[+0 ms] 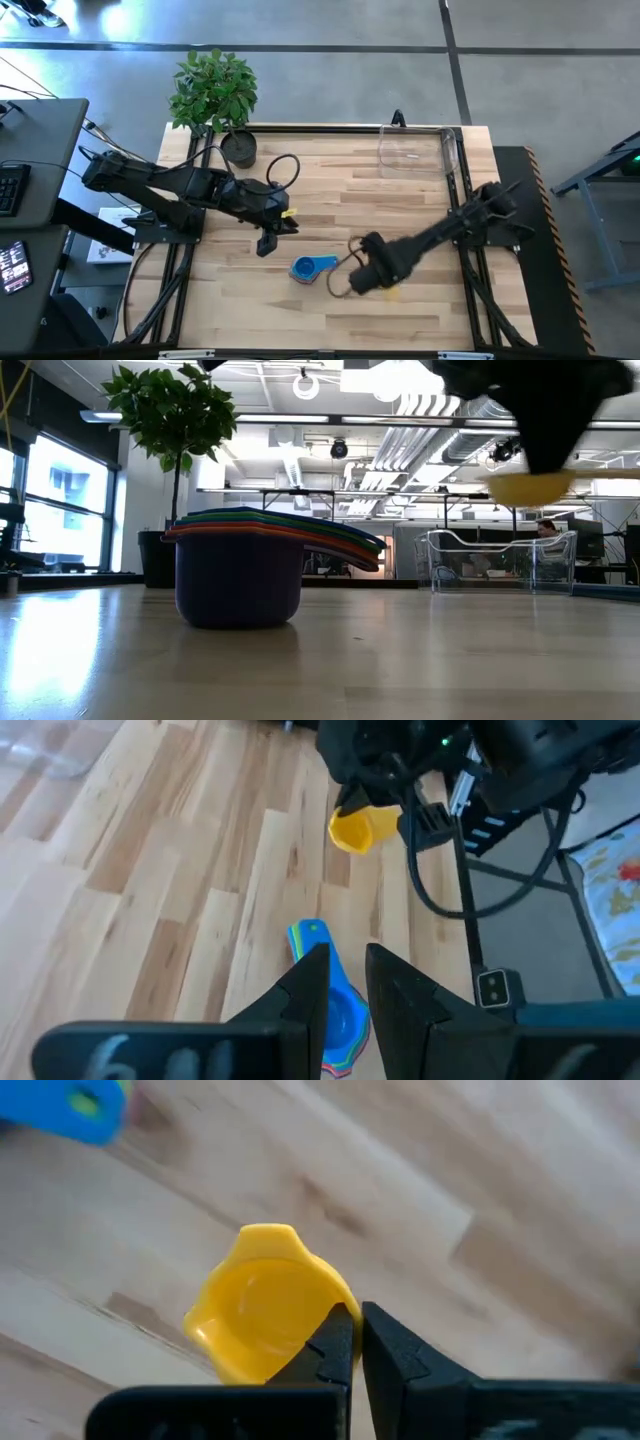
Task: Nest measuring cups in basket
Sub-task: Stack the yellow measuring cup on top of the blue measuring cup
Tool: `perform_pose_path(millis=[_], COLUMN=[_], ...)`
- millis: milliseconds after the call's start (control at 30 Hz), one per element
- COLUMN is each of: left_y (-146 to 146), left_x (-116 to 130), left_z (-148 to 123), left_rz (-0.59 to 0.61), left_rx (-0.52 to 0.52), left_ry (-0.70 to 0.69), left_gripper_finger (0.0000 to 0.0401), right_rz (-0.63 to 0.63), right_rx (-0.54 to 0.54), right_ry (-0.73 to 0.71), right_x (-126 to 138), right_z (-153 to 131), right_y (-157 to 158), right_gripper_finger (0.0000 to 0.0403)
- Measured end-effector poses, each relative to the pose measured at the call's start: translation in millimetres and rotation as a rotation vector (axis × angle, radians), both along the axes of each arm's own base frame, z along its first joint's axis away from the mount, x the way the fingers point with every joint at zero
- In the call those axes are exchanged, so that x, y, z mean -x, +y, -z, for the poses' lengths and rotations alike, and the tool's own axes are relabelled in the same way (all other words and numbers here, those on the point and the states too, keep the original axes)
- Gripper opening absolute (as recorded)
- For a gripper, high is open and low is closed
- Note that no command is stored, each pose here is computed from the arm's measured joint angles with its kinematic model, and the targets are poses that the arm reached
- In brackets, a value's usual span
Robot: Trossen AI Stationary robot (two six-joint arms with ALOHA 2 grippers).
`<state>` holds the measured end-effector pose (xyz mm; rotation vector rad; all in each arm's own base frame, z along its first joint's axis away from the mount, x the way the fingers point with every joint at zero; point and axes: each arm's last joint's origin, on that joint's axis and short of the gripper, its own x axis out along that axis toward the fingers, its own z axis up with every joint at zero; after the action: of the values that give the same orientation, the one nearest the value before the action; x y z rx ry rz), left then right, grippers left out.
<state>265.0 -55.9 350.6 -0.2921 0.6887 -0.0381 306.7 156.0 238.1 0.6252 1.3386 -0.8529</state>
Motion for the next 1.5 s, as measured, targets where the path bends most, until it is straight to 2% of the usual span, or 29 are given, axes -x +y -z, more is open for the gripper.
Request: perform_pose_path(millis=[133, 267, 533, 800, 1133, 1267, 1367, 1500], left_y=[4, 12, 24, 36, 51, 53, 55, 56], left_x=[6, 14, 38, 64, 85, 86, 85, 84], left_z=[-7, -13, -32, -50, -63, -64, -64, -63], left_rz=[-0.043, -0.164, -0.372, -0.561, -0.649, -0.654, -0.663, -0.682], left_rx=[0.023, 0.032, 0.151, 0.249, 0.237, 0.220, 0.218, 0.241], left_ry=[-0.028, -0.047, -0.127, -0.243, -0.341, -0.345, -0.344, -0.343], left_gripper_finger=[0.0060, 0.0060, 0.0060, 0.0060, 0.0060, 0.0060, 0.0060, 0.0060], right_rz=[-0.159, -0.324, -0.616, -0.824, -1.021, -1.035, -1.035, -0.989], right_rx=[0.011, 0.020, 0.051, 0.063, 0.139, 0.132, 0.125, 0.061], right_ry=[-0.017, -0.018, -0.058, -0.266, -0.501, -0.608, -0.626, -0.643], right_x=[-18, -32, -53, -76, -97, -104, -105, -104], right_z=[-14, -26, -49, -67, -79, -84, -85, -85], right_y=[-25, -52, -100, -125, -127, -125, -124, -123], right_gripper_finger=[0.0000, 0.0000, 0.0000, 0.0000, 0.0000, 0.0000, 0.0000, 0.0000])
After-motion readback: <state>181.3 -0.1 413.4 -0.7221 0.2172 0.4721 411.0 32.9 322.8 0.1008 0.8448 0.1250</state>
